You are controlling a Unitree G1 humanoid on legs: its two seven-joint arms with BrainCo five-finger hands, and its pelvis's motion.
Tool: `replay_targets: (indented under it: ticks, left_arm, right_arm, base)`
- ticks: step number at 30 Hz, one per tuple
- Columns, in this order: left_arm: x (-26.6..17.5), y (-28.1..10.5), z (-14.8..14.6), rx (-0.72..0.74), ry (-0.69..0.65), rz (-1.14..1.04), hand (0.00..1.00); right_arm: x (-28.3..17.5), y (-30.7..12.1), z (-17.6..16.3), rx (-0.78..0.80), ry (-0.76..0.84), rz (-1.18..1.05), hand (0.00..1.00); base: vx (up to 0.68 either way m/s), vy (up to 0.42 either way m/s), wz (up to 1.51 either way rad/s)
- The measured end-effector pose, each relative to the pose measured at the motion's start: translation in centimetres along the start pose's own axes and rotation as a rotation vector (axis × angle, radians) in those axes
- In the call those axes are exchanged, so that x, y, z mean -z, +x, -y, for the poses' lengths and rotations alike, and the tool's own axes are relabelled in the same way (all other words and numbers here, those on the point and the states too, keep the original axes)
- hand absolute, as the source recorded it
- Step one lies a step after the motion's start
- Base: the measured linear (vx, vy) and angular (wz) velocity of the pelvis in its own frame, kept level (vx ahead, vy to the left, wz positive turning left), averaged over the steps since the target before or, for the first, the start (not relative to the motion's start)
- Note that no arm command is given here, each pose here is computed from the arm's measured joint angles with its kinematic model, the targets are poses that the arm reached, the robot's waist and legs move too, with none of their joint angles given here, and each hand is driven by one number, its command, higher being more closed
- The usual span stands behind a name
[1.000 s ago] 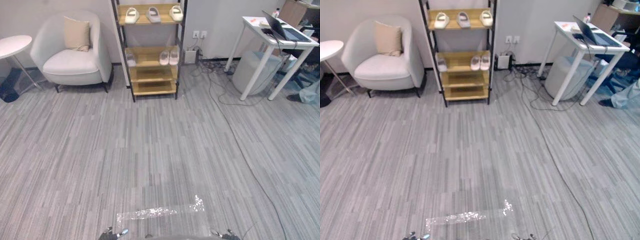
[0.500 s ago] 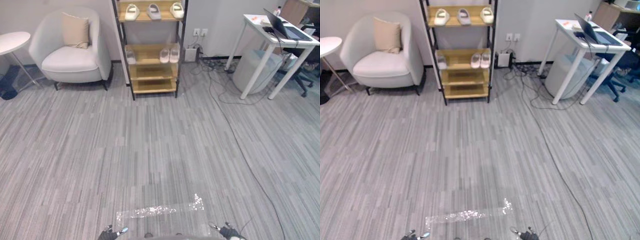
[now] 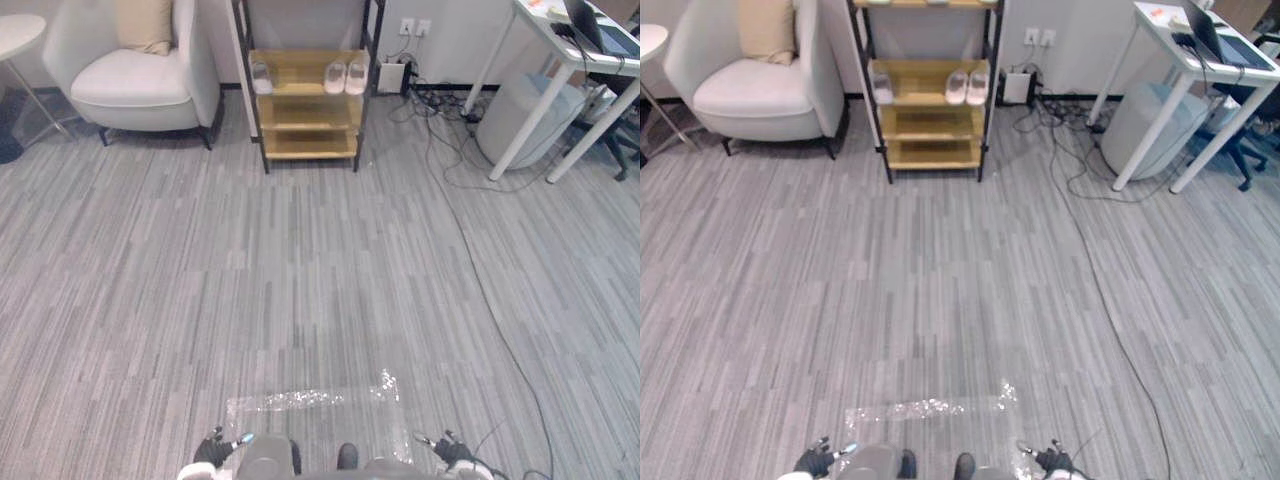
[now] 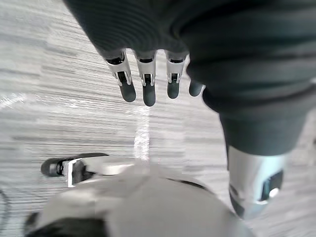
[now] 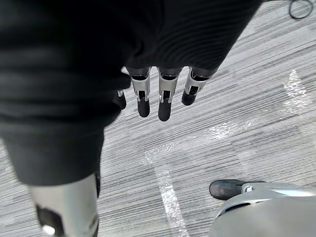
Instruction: Organize the slippers on the shoe rack
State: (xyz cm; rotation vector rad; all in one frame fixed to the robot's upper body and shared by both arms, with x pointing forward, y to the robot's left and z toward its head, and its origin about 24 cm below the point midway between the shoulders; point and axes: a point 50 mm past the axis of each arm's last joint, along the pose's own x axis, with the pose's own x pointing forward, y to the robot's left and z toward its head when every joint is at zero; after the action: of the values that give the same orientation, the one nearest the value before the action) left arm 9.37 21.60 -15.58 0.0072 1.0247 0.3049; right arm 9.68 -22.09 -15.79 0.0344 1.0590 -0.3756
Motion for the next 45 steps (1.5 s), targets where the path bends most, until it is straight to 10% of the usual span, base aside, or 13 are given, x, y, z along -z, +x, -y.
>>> replay_targets:
  ticks: [13, 45]
  left_arm:
    - [-0.9, 0.2, -0.6, -0.039, -0.087, 0.037, 0.00]
    - [-4.2, 0.4, 2.8, 0.050, -0.140, 0.146, 0.00]
  right_arm:
    - [-3.2, 0.1, -5.9, -0.145, 0.026, 0.073, 0.00]
    - [-2.7, 0.0, -6.0, -0.151, -0.033, 0.066, 0.00]
  base:
    - [0.46, 0.209, -0.25]
    - [0.49, -0.041, 0.11]
